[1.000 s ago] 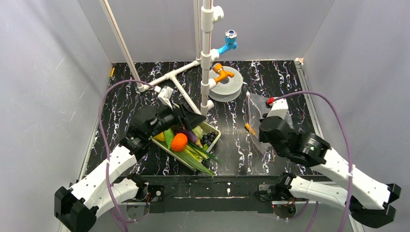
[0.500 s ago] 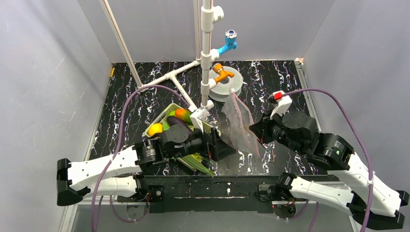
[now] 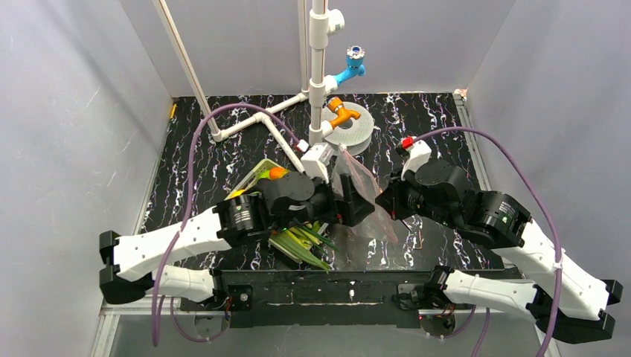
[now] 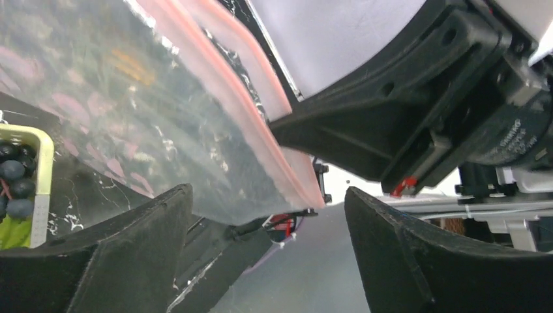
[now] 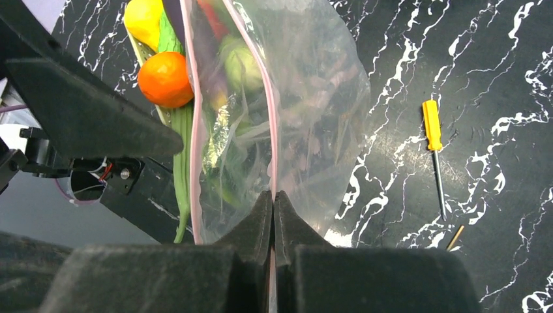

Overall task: Place the food in the zip-top bag and seal the zipper
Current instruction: Open the zipper of the food storage bag at the center of the board, then pick up the fake vegetable from the bin.

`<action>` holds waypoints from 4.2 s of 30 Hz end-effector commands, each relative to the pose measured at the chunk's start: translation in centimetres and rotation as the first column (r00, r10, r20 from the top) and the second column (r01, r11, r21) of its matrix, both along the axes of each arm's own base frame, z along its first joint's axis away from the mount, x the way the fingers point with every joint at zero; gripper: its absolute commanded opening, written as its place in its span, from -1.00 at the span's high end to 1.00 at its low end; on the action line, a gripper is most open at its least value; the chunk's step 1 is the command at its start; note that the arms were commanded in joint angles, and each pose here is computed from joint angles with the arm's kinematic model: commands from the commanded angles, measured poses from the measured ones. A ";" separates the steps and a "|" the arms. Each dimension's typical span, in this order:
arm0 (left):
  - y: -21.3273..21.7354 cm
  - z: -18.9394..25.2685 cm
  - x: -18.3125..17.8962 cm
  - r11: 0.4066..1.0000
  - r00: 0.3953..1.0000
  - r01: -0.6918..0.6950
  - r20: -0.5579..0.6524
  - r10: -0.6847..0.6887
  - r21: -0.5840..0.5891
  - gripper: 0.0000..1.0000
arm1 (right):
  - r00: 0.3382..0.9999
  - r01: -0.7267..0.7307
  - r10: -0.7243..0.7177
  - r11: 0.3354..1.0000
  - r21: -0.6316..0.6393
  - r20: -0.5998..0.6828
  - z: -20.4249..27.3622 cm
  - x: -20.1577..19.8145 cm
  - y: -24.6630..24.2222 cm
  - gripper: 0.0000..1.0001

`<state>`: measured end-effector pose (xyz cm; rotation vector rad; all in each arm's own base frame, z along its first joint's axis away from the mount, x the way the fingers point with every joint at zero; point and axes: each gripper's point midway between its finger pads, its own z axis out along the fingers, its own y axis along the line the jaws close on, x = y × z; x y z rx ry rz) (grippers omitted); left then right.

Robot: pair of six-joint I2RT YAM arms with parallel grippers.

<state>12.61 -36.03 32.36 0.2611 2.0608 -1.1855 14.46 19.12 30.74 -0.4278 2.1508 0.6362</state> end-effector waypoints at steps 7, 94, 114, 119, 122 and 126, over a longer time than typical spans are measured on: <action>0.6 1.1 2.9 0.973 0.982 -0.160 0.124 0.141 0.164 -0.95 | 1.000 0.011 -0.011 1.000 -0.003 0.024 2.6 -0.5 -0.2 0.97; 9.1 -14.1 -4.0 0.722 0.685 0.356 0.359 -0.634 0.593 -0.96 | 0.977 0.185 -0.151 0.951 -0.248 0.152 -4.0 3.0 0.4 0.97; 7.6 -18.3 -5.7 0.519 0.355 0.470 0.385 -0.852 0.714 -0.15 | 0.978 0.179 -0.149 0.957 -0.226 0.146 -3.7 2.9 0.6 0.97; 7.7 -18.8 -5.2 0.512 0.361 0.445 0.376 -0.853 0.735 -0.10 | 0.979 0.176 -0.146 0.958 -0.226 0.144 -3.7 2.9 0.7 0.97; 8.0 -19.3 -5.5 0.483 0.357 0.465 0.342 -0.869 0.742 -0.11 | 0.978 0.177 -0.146 0.959 -0.223 0.147 -3.6 2.9 0.7 0.97; 8.2 -19.7 -5.7 0.463 0.350 0.477 0.322 -0.880 0.747 0.03 | 0.978 0.177 -0.147 0.960 -0.217 0.146 -3.6 2.9 0.7 0.97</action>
